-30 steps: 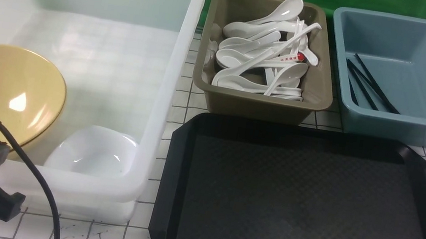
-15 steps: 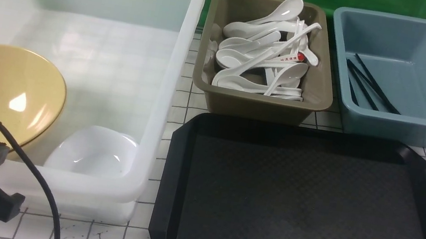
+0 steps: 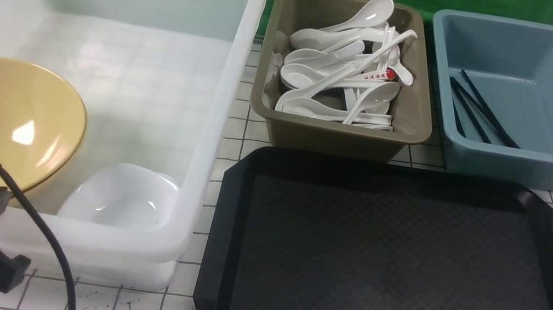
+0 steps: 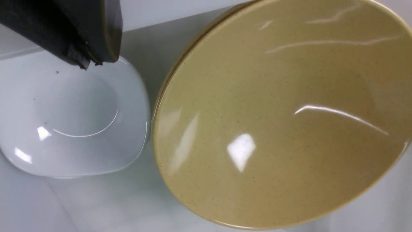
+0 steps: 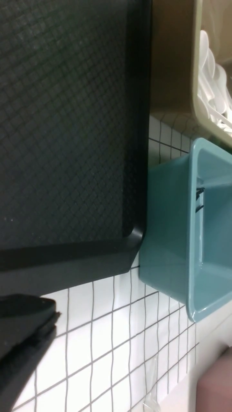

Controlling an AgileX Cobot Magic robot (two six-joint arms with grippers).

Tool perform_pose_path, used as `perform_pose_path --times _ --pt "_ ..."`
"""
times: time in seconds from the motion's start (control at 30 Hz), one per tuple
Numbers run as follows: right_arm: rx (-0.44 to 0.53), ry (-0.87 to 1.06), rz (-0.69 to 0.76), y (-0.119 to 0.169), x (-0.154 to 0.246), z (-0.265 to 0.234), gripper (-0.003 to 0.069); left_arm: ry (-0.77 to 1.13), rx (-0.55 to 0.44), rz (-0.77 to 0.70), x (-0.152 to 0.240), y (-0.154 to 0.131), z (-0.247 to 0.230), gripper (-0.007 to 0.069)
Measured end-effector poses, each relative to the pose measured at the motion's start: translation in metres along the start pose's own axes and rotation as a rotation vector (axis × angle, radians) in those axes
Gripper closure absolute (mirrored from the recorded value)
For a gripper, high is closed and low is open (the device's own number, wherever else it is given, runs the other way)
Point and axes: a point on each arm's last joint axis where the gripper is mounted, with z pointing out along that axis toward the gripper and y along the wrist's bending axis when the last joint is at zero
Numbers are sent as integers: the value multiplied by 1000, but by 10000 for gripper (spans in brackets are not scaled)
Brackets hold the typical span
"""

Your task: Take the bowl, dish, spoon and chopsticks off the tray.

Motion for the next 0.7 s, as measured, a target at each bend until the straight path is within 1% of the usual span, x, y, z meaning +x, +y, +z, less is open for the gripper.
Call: perform_pose_path --times 0.07,0.1,0.13,0.2,0.23,0.3,0.4,0.43,0.47,0.5,0.57,0.6,0.67,0.7 --pt "0 0 0 0 0 0 610 -3 -46 -12 8 8 -9 631" --pt "0 0 0 0 0 0 610 -37 -61 -38 10 12 -17 631" --pt "0 0 0 0 0 0 610 -94 -66 -77 11 16 -26 631" --pt "0 0 0 0 0 0 610 -281 -55 -165 12 23 -50 631" --pt "0 0 0 0 0 0 610 -334 -53 -185 13 25 -56 631" --pt "0 0 0 0 0 0 610 -534 -44 -205 18 25 -74 631" --pt "0 0 0 0 0 0 610 -671 -51 -233 32 18 -79 631" --pt "0 0 0 0 0 0 610 -685 -53 -223 35 16 -78 631" --pt "0 1 0 0 0 0 610 -693 -63 -270 50 8 -63 631" --pt "0 1 0 0 0 0 610 -687 -63 -294 52 8 -61 631" --pt "0 1 1 0 0 0 610 -619 -80 -351 73 0 -36 631" --pt "0 1 1 0 0 0 610 -610 -88 -359 75 0 -33 631" --pt "0 1 1 0 0 0 610 -508 -95 -404 96 -6 -13 631" --pt "0 1 1 0 0 0 610 -478 -90 -406 99 -7 -11 631"
